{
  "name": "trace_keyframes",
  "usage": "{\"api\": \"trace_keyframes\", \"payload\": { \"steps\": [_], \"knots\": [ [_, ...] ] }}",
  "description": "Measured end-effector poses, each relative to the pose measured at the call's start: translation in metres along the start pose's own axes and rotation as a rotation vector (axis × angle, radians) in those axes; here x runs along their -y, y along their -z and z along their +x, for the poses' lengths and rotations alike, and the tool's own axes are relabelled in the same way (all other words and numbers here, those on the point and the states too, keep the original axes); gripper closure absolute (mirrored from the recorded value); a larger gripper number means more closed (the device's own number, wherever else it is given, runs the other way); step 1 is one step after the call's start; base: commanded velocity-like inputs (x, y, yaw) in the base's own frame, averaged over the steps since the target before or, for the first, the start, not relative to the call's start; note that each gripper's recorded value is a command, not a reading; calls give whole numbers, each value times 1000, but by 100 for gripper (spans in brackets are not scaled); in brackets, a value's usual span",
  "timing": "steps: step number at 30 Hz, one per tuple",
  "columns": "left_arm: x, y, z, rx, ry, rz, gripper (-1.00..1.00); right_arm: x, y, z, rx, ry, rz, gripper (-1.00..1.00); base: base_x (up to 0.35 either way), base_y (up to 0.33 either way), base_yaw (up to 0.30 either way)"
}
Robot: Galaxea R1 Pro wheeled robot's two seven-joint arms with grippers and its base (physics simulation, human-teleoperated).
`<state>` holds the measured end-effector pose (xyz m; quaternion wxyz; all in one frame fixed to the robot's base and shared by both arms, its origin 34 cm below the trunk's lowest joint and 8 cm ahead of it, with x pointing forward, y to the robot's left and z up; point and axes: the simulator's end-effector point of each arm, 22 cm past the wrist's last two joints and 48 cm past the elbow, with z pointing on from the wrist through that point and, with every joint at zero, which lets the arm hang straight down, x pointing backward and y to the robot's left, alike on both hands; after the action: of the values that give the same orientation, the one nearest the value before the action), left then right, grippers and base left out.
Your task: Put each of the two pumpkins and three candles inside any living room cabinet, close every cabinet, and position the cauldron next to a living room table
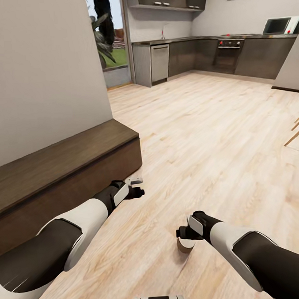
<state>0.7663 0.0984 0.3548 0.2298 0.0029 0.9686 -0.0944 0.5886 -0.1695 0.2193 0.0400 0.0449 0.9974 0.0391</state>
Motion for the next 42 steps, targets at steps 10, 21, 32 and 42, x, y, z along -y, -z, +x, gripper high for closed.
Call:
{"api": "trace_keyframes", "payload": {
  "steps": [10,21,32,42],
  "knots": [
    [-5,-22,19,-41,8,-1,-100,3,-20,14,-40,-2,4,-100,0,0,0],
    [-10,-46,41,-86,16,0,-100,6,-42,29,-85,-5,9,-100,0,0,0],
    [-12,-54,49,-103,19,-2,-100,7,-50,35,-101,-6,10,-100,2,0,0],
    [-12,-54,49,-103,19,-3,-100,7,-50,34,-94,-7,9,-100,155,-105,0]
  ]
}}
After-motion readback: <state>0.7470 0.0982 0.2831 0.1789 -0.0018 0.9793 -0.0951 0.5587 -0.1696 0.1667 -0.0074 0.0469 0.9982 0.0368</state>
